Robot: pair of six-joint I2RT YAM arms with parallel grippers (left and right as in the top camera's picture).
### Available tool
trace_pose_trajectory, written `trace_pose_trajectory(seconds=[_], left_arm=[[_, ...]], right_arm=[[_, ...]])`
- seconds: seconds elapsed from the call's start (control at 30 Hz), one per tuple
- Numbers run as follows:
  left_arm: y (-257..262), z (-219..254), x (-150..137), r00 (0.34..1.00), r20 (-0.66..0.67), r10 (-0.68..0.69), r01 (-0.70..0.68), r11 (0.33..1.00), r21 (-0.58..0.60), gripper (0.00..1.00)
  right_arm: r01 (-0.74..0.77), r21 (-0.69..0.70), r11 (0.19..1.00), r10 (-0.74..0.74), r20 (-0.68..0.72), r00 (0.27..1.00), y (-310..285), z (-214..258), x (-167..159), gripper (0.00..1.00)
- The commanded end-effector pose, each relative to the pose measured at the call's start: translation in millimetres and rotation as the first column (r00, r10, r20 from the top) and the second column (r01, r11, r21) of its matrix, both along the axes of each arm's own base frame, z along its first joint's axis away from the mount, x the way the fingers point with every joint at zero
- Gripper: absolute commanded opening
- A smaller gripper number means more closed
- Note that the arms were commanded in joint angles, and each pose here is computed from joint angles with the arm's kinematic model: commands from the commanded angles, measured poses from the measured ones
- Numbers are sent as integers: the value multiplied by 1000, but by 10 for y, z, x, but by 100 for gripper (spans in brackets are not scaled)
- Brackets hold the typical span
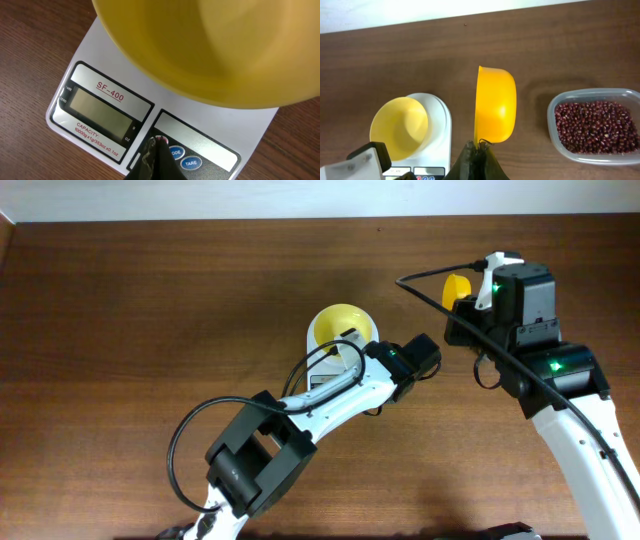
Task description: Scoop item into bowl and weigh 50g on scale
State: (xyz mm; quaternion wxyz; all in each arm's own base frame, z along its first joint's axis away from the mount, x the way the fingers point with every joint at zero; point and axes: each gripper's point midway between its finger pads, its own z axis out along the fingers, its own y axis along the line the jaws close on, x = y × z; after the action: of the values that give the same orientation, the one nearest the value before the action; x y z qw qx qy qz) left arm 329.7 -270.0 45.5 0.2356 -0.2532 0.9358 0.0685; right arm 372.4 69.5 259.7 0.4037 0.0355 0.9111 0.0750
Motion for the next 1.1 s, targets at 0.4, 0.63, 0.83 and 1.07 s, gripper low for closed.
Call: trace_pose_trajectory(seconds=[0.4,0.63,0.83,1.07], left_arm=[[25,-222,-44,999,-42,12,-11,1000,27,0],[18,-250,-52,999,-50,12,-11,1000,25,0],[1,-301,-43,999,-49,11,-10,1000,24,0],[-1,-303,-38,999,-48,11,-10,1000,23,0]], right_arm=[[24,-6,1000,-24,12,1000,-46,54,36,4],[24,-5,1000,-24,12,1000,-45,54,35,4],[24,-5,1000,-24,11,1000,-45,53,34,4],[24,-6,1000,-24,10,1000,-46,51,32,4]])
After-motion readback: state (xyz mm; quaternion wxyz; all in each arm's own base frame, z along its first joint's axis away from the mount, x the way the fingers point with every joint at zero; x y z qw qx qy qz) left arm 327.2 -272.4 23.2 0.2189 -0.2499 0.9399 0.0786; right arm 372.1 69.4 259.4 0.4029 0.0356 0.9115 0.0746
